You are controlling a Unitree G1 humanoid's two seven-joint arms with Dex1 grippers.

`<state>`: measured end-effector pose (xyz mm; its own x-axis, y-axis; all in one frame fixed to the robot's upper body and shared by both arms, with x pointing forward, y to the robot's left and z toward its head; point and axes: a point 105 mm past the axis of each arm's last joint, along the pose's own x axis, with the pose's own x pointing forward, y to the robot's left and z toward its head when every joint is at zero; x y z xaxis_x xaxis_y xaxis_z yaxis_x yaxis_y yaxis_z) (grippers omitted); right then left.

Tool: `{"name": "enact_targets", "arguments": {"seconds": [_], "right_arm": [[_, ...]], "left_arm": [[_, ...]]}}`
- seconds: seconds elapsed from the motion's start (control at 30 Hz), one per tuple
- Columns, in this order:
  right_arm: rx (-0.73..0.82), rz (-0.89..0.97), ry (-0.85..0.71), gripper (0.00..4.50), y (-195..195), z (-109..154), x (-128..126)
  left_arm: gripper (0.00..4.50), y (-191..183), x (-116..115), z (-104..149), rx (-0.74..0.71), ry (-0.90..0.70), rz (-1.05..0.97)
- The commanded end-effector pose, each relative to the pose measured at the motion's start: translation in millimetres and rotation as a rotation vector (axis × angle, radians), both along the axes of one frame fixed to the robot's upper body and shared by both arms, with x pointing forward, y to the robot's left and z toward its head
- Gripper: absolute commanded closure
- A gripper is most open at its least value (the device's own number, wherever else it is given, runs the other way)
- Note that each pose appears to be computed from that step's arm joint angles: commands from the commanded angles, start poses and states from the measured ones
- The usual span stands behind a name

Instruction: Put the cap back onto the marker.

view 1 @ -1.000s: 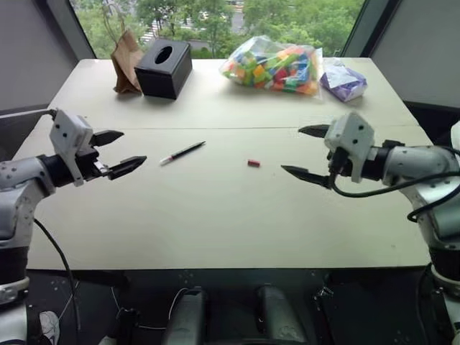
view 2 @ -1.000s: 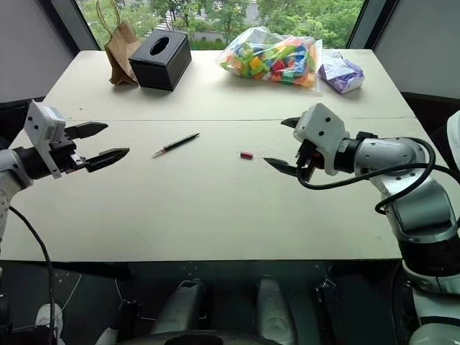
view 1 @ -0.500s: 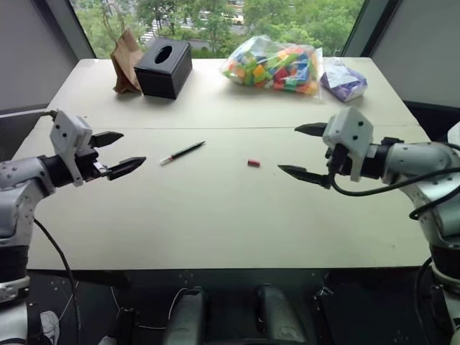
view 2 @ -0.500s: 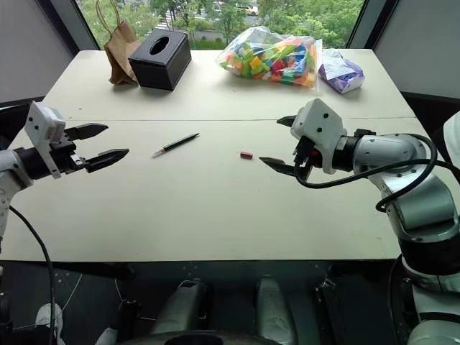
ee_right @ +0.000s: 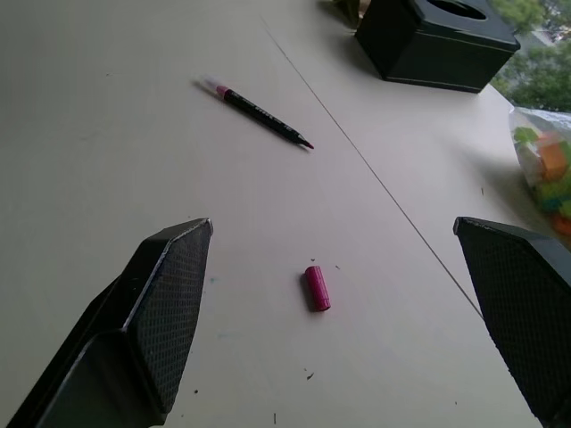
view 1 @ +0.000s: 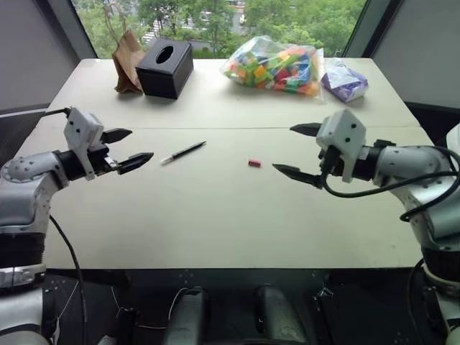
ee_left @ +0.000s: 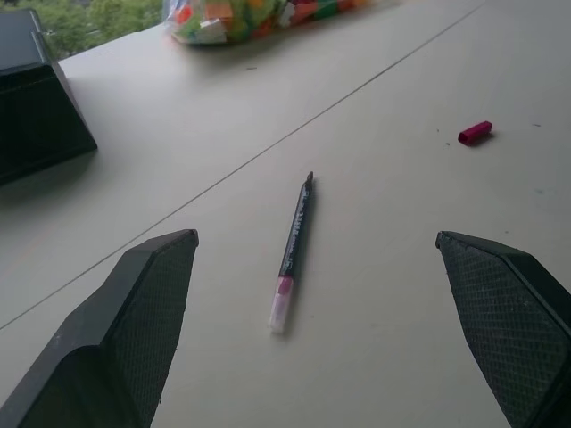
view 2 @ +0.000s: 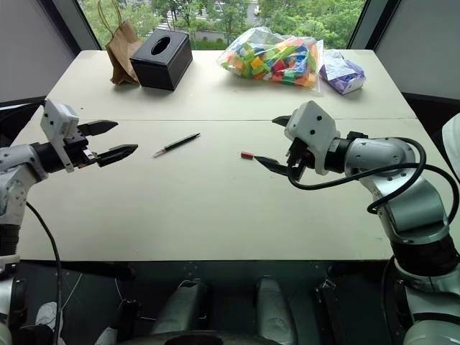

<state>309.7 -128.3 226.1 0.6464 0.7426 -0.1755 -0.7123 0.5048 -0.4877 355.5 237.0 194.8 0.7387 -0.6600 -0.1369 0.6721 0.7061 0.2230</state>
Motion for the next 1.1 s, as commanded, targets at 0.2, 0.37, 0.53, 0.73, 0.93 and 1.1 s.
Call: {"name": "enact_targets", "arguments": {"seconds": [0.2, 0.37, 0.53, 0.73, 0.93, 1.1], "right_arm": [[0.21, 0.13, 0.166, 0.02, 36, -16, -33], [0.286, 0.156, 0.257, 0.02, 47, -29, -48], [0.316, 0.112, 0.263, 0.02, 49, -36, -49], [0.328, 0.071, 0.237, 0.02, 47, -35, -48], [0.325, 0.062, 0.221, 0.02, 46, -32, -47], [0.316, 0.053, 0.204, 0.02, 43, -28, -44]], "left_arm": [[0.0, -19, 45, -25, 0.056, 0.012, -0.023], [0.0, -34, 68, -33, 0.069, 0.016, -0.002], [0.0, -46, 75, -44, 0.11, 0.038, -0.014], [0.0, -47, 76, -69, 0.226, 0.092, 0.005], [0.0, -44, 81, -71, 0.221, 0.099, 0.069], [0.0, -44, 84, -66, 0.187, 0.1, 0.096]]}}
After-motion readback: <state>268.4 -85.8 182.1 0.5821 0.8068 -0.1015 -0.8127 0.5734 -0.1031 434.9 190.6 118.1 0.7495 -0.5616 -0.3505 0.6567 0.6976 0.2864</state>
